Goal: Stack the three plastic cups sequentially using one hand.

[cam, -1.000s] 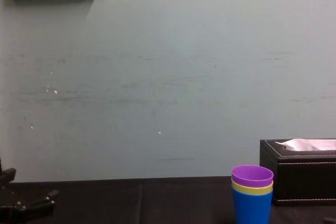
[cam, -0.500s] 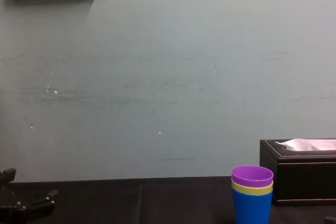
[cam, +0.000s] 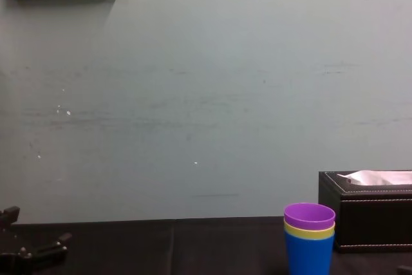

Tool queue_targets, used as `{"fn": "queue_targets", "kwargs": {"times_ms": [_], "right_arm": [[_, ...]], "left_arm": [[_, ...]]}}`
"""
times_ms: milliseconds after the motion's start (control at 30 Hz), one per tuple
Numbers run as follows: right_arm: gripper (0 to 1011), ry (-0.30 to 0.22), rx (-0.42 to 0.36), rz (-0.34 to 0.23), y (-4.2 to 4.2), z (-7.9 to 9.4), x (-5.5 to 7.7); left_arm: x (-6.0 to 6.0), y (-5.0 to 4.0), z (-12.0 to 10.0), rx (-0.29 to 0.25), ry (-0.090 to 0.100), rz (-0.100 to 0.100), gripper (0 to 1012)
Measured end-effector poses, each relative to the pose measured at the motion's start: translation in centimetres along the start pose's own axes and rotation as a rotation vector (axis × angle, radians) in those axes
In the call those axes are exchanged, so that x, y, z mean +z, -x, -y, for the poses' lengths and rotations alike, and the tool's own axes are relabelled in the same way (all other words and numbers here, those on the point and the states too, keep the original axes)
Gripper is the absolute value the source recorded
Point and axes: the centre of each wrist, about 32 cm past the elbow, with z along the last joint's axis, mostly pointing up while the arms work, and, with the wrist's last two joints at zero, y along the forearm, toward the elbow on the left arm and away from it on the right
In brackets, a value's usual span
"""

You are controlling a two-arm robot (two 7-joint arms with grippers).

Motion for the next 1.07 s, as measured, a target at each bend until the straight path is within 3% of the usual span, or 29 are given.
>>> {"fn": "queue_targets", "kwargs": {"times_ms": [1067], "right_arm": [[1003,0.0,0.0,0.0,0.0,0.0,0.0]], "left_arm": [[0.0,0.0,0.0,0.0,0.0,0.0,1000]]}}
